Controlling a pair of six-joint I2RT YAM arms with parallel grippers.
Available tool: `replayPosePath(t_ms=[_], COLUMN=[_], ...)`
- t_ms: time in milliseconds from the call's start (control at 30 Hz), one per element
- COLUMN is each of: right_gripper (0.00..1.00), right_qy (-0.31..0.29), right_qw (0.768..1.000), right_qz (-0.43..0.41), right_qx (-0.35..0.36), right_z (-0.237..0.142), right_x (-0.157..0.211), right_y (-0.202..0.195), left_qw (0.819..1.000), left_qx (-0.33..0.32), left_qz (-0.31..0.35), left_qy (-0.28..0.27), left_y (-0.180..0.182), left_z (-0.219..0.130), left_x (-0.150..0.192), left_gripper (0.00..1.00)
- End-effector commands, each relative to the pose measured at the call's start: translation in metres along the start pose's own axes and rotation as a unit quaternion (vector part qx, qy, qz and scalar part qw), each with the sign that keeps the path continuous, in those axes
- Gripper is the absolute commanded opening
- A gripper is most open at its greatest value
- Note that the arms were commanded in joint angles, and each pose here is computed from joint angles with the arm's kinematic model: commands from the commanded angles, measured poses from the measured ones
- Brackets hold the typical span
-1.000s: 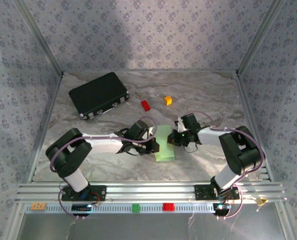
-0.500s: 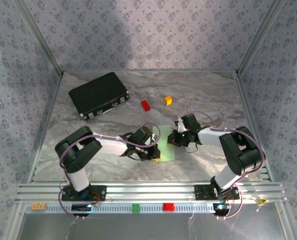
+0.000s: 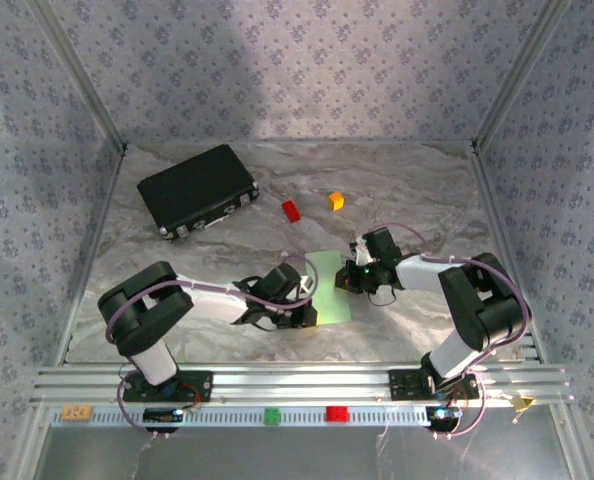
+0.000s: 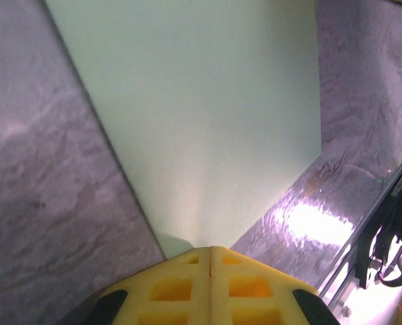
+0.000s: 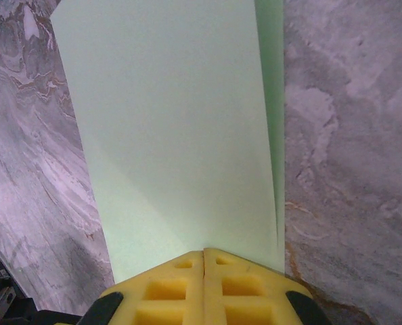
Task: Fold a paper plane with a square sheet of paper (pick it up from the middle)
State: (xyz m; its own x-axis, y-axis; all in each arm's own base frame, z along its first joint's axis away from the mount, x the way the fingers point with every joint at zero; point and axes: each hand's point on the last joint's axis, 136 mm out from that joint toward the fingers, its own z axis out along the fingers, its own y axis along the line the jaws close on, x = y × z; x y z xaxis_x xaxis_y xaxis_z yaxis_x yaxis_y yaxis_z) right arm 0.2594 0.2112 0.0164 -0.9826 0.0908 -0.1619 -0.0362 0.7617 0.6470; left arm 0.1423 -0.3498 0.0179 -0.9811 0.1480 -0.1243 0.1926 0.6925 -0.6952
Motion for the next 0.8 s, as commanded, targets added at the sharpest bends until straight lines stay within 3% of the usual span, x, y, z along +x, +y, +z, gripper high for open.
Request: replayPosePath(t_ms=[0,133,233,400,567,767], right_gripper=[0.00,0.00,0.00,0.01,0.12,0.21], right_qy=[0.035,0.032,0.023,-0.018,-0.064,-0.091], right_qw=[0.993,0.994,0.996,1.000,0.998,0.996], right_qz=[0.052,0.050,0.048,0.016,-0.010,0.016], right_qx=[0.098,0.087,0.072,-0.005,-0.016,0.017], right_z=[0.002,0.002,0.001,-0.012,-0.045,-0.077], right_x=[0.031,0.029,0.022,0.000,-0.012,0.004], right_y=[-0.053,-0.049,-0.040,0.004,0.028,0.010], left_qw=[0.997,0.999,0.999,0.996,0.994,0.994], left_qx=[-0.044,-0.027,-0.011,-0.011,0.007,0.040], left_qz=[-0.005,0.009,0.023,0.012,-0.016,-0.023], left_qy=[0.056,0.029,-0.022,-0.087,-0.108,-0.103], left_y=[0.027,0.013,-0.006,-0.016,-0.018,-0.034], left_z=[-0.003,-0.014,-0.032,-0.059,-0.065,-0.055], left_x=[0.037,0.028,0.011,-0.020,-0.049,-0.089], left_gripper=[0.02,0.02,0.04,0.04,0.04,0.07])
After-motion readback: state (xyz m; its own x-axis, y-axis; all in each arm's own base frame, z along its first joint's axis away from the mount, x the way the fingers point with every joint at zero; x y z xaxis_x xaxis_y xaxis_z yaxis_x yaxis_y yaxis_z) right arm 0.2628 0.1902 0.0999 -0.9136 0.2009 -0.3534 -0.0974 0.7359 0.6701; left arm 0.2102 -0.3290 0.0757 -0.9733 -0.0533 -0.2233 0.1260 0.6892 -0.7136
